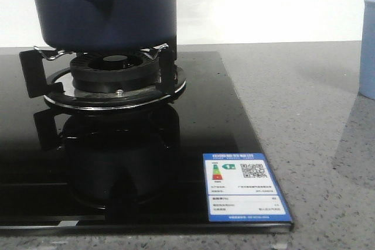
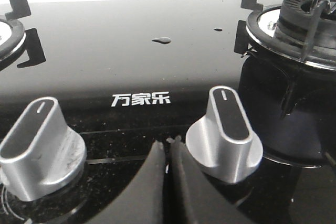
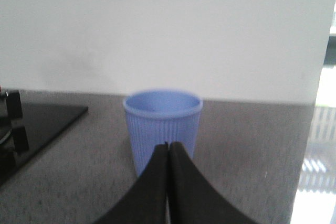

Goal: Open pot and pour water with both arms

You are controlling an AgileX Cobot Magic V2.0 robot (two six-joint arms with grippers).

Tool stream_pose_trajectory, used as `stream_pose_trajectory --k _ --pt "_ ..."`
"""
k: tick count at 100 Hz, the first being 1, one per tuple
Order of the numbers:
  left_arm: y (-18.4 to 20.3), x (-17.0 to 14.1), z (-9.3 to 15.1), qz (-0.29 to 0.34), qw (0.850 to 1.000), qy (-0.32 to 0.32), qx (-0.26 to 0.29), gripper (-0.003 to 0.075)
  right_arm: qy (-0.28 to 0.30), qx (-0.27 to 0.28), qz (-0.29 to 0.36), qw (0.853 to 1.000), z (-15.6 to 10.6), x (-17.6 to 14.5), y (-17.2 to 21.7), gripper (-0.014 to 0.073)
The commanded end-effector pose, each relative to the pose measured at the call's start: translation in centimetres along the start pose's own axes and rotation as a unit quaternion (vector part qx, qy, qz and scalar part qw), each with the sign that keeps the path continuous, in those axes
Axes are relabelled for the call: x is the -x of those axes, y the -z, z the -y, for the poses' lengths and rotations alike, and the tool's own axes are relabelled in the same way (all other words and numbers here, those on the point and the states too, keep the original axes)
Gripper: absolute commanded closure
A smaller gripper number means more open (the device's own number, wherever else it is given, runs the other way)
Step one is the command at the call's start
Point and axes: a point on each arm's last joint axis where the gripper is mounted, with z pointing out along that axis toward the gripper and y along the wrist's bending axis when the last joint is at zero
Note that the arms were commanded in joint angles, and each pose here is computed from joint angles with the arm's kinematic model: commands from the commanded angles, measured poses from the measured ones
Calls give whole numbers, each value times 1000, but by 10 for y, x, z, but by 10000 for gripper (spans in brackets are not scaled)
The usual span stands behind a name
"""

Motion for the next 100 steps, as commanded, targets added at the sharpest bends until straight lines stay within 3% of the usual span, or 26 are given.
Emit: stream_pose_trajectory --k 1,28,42,100 --pt "-2 -7 0 16 1000 10 1 740 -34 10 27 999 -3 -16 -2 661" --pt "-2 -7 0 16 1000 10 1 740 -41 -30 -142 988 3 -56 1 661" --pt "-2 -7 0 16 1000 10 1 740 5 -23 -139 990 3 -55 1 661" --pt "-2 -7 0 16 1000 10 1 739 5 -23 -138 990 3 -55 1 661"
